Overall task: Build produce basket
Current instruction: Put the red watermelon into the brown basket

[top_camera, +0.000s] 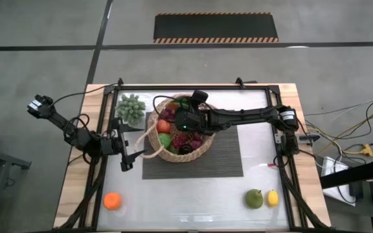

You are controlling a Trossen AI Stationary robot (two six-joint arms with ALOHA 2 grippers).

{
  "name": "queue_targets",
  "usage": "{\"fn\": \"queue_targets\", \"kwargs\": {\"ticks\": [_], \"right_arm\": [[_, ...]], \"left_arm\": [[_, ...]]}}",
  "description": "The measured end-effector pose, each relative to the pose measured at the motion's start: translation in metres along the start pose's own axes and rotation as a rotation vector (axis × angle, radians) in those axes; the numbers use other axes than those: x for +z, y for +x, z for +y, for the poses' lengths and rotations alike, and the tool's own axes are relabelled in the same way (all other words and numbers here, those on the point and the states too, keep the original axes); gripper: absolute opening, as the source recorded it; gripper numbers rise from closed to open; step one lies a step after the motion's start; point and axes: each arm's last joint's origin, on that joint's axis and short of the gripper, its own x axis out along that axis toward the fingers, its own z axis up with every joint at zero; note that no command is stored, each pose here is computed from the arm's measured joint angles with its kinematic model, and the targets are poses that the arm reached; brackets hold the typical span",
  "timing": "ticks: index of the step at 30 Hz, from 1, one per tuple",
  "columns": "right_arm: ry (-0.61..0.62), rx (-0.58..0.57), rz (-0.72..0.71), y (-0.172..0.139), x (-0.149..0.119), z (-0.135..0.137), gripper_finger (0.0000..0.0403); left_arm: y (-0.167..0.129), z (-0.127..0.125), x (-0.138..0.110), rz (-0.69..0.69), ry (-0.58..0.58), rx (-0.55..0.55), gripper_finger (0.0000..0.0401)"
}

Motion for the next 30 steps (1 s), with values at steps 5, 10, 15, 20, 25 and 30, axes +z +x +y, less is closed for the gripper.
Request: {"fn": "queue_targets", "kwargs": {"ticks": [5, 10, 15, 20, 25, 30], "right_arm": [[0.002, 0.0, -0.001, -0.0003, 0.0001, 0.0003, 0.027], [-0.007, 0.017, -0.007, -0.0019, 0.002, -0.0004, 0.0267], [-0.025, 0.043, -0.011, -0.0018, 0.0019, 0.0003, 0.0246], [-0.005, 0.046, -0.006, -0.0012, 0.001, -0.0003, 0.0235], [0.042, 0.075, 0.008, 0.0, -0.0009, -0.0002, 0.0265], [0.057, 0.074, 0.012, 0.0007, -0.0011, -0.0012, 0.0305]], "left_arm": [[0.0, 0.0, 0.0, 0.0, 0.0, 0.0, 0.0315], [0.0, 0.0, 0.0, 0.0, 0.0, 0.0, 0.0315], [0.0, 0.0, 0.0, 0.0, -0.001, 0.0, 0.0315], [0.0, 0.0, 0.0, 0.0, -0.001, 0.0, 0.0315], [0.0, 0.0, 0.0, 0.0, -0.002, 0.0, 0.0315], [0.0, 0.0, 0.0, 0.0, -0.002, 0.0, 0.0315]]}}
